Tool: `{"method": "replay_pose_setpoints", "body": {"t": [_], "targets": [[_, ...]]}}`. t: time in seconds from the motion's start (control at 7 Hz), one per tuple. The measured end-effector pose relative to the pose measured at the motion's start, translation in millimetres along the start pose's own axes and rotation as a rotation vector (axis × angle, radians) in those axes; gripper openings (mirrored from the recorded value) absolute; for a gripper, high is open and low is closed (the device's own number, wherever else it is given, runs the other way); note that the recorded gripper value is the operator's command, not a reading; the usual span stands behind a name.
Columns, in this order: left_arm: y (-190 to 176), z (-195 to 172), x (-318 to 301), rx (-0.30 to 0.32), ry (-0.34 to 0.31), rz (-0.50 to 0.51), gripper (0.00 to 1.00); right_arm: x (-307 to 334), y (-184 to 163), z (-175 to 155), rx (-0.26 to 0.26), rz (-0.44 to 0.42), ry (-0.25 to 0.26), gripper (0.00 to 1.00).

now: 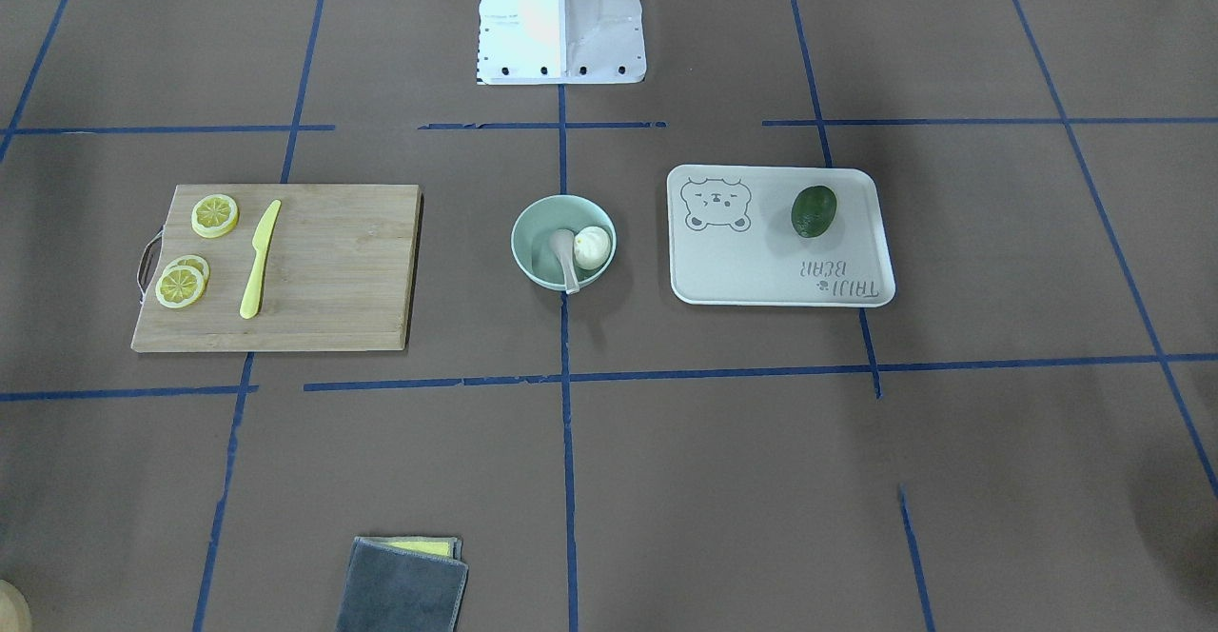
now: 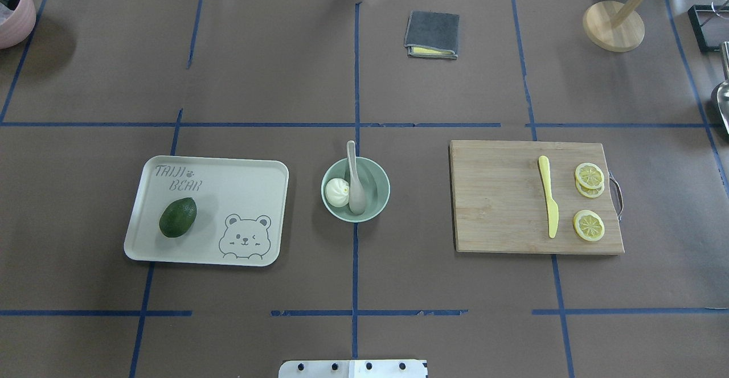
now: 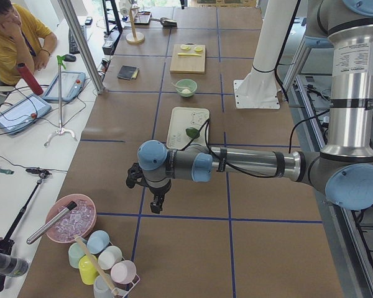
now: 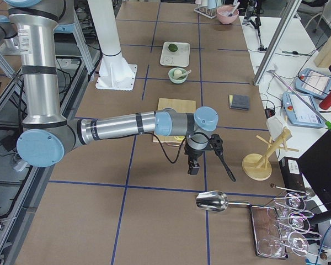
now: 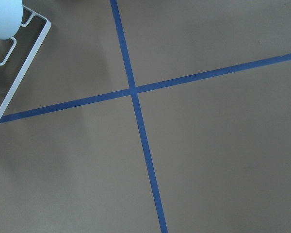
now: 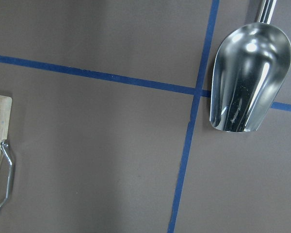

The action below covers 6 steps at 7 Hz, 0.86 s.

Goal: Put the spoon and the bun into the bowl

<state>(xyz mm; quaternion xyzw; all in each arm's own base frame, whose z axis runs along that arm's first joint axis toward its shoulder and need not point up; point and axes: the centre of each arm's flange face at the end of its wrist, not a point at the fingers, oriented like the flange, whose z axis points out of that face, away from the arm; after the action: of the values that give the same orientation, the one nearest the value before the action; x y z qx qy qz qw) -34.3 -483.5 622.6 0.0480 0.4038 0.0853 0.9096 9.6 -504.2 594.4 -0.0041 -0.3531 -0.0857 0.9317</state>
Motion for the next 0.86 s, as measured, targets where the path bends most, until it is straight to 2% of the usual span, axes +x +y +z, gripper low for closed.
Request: {"method": "replay_pose_setpoints", "body": {"t": [0.86], "targets": [[-3.5,-3.8,1.5,0.059,0.010,0.029,1.00,6.2,1.6,7.0,0.004,0.001,-0.001,1.00]]}}
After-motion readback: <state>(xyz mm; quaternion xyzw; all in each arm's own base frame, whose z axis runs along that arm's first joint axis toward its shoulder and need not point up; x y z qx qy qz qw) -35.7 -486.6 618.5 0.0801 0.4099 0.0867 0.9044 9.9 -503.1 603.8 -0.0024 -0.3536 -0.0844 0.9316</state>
